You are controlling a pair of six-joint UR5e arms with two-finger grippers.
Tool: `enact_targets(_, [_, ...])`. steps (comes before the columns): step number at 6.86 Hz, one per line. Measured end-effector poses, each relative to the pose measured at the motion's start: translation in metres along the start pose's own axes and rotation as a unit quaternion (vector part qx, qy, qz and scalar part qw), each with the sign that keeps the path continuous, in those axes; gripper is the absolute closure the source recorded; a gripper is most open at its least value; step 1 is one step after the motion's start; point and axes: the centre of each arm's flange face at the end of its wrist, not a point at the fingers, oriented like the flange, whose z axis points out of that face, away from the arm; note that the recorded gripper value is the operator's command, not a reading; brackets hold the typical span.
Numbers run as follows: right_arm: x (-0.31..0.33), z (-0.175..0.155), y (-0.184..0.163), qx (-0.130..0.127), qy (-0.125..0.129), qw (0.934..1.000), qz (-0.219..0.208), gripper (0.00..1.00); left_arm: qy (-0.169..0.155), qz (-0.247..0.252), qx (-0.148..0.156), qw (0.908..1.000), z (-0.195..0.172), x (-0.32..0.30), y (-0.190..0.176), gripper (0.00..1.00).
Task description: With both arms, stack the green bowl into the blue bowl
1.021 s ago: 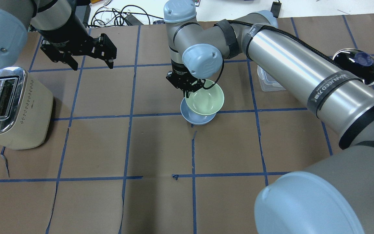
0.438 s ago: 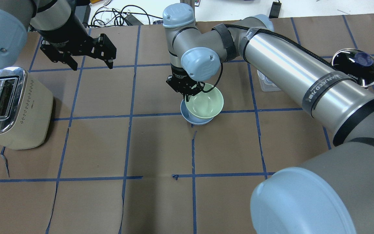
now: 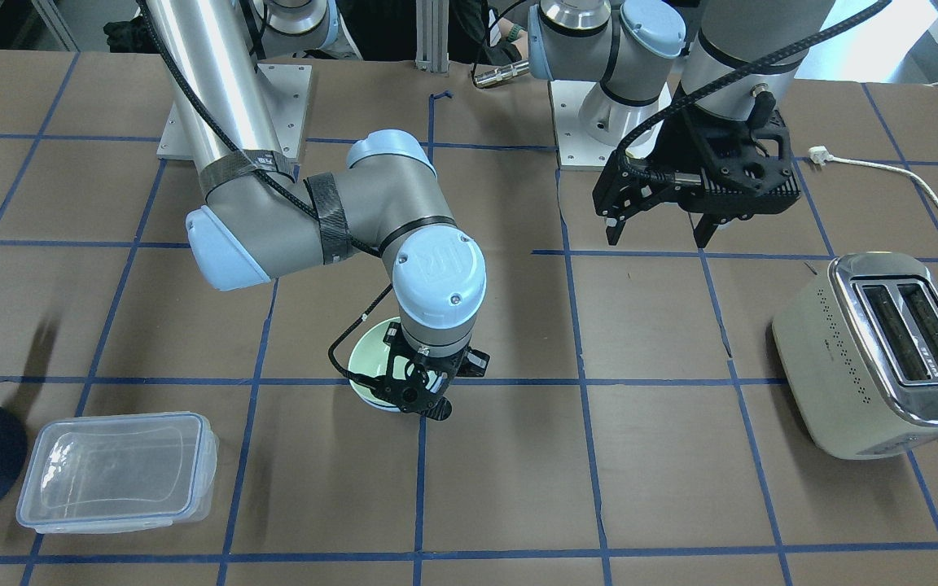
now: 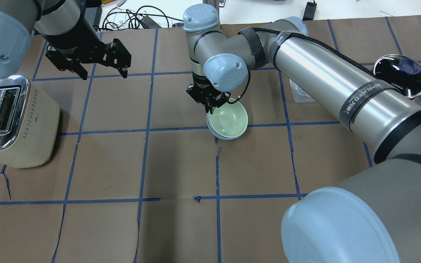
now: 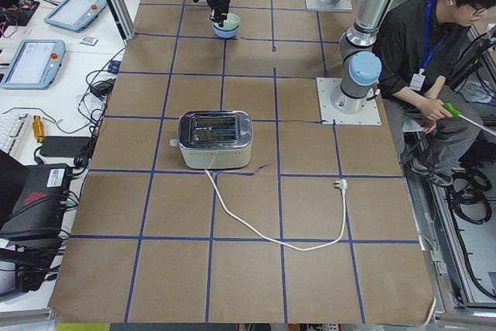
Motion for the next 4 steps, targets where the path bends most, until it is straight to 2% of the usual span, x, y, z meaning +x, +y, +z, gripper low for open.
enact_targets(2, [0.0, -0.013, -0.006, 0.02, -0.016, 0.9997, -0.002, 0.0, 0.0, -0.001, 0.0, 1.0, 0.0, -0.001, 0.0, 0.0])
enact_targets(4, [0.033, -0.054, -0.037, 0.051, -0.035, 0.9977, -0.026, 0.0, 0.0, 0.0, 0.0, 1.0, 0.0, 0.0, 0.0, 0.0])
